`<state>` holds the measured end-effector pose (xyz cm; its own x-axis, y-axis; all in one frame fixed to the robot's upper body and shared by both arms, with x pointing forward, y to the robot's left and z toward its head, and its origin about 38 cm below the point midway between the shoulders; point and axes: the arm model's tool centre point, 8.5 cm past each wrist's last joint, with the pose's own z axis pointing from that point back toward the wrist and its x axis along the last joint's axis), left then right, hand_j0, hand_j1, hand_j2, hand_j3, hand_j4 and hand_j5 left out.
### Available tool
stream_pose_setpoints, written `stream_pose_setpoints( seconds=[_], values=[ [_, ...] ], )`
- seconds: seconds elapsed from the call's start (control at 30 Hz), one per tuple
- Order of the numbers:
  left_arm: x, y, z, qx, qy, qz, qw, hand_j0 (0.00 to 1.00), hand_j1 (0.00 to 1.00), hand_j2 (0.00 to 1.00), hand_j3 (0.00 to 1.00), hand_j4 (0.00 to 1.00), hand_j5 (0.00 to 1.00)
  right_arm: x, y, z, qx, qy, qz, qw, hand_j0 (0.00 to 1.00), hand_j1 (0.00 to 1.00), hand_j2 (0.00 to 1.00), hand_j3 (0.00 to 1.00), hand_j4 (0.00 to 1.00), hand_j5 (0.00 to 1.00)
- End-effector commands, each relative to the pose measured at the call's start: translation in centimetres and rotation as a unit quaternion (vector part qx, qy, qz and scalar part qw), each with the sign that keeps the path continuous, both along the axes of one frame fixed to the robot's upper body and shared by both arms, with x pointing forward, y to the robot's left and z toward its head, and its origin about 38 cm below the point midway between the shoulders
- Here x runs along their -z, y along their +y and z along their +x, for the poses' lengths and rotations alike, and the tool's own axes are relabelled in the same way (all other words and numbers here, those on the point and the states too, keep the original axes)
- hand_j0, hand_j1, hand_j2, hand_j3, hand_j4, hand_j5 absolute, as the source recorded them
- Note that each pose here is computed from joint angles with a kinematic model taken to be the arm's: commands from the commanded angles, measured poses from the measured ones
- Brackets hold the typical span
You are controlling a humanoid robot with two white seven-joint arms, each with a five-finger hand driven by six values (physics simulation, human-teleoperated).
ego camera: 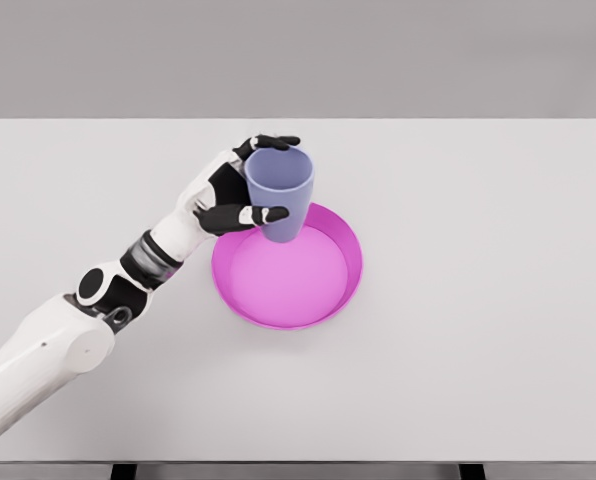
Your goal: Flip the cup with left arm and place it on the plate
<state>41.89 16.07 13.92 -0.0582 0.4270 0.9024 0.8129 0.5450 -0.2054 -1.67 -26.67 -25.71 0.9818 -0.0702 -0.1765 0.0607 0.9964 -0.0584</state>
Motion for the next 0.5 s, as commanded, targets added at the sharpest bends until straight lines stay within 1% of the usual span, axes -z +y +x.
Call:
stream_pose_setpoints(
  seconds=[0.0,0.03,0.07,0.13,0.17,0.2,0.43,0.47],
  values=[
    [0.1,0.1,0.0,-0.001,-0.008,0.017,0.9998,0.52,0.52,0.52,0.52,0.52,0.52,0.0,0.0,0.0,0.0,0.0,0.0,1.0,1.0,1.0,1.0,1.0,1.0,1.0],
    [0.4,0.1,-0.2,0.0,-0.015,0.03,0.9994,0.52,0.52,0.52,0.52,0.52,0.52,0.0,0.0,0.0,0.0,0.001,0.0,1.0,1.0,1.0,1.0,1.0,1.0,1.0],
    [0.5,0.2,-0.2,-0.001,-0.015,0.03,0.9994,0.52,0.52,0.52,0.52,0.52,0.52,0.0,0.0,0.0,0.0,0.001,0.0,1.0,1.0,1.0,1.0,1.0,1.0,1.0],
    [1.2,0.5,-0.4,-0.007,-0.008,0.029,0.9995,0.52,0.52,0.52,0.52,0.52,0.52,0.0,0.0,0.0,0.0,0.0,0.0,1.0,1.0,1.0,1.0,1.0,1.0,1.0],
    [1.9,0.6,-0.4,-0.011,0.004,0.025,0.9996,0.52,0.52,0.52,0.52,0.52,0.52,0.0,0.0,0.0,0.0,0.001,0.0,1.0,1.0,1.0,1.0,1.0,1.0,1.0],
    [2.1,0.5,-0.4,-0.012,0.008,0.024,0.9996,0.52,0.52,0.52,0.52,0.52,0.52,0.0,0.0,0.0,0.0,0.001,0.0,1.0,1.0,1.0,1.0,1.0,1.0,1.0],
    [2.2,0.2,-0.3,-0.013,0.014,0.019,0.9996,0.52,0.52,0.52,0.52,0.52,0.52,0.0,0.0,0.0,0.0,0.001,0.0,1.0,1.0,1.0,1.0,1.0,1.0,1.0],
    [2.5,0.4,-0.1,-0.018,0.019,0.021,0.9994,0.52,0.52,0.52,0.52,0.52,0.52,0.0,0.0,0.0,0.0,0.001,0.0,1.0,1.0,1.0,1.0,1.0,1.0,1.0]
  ],
)
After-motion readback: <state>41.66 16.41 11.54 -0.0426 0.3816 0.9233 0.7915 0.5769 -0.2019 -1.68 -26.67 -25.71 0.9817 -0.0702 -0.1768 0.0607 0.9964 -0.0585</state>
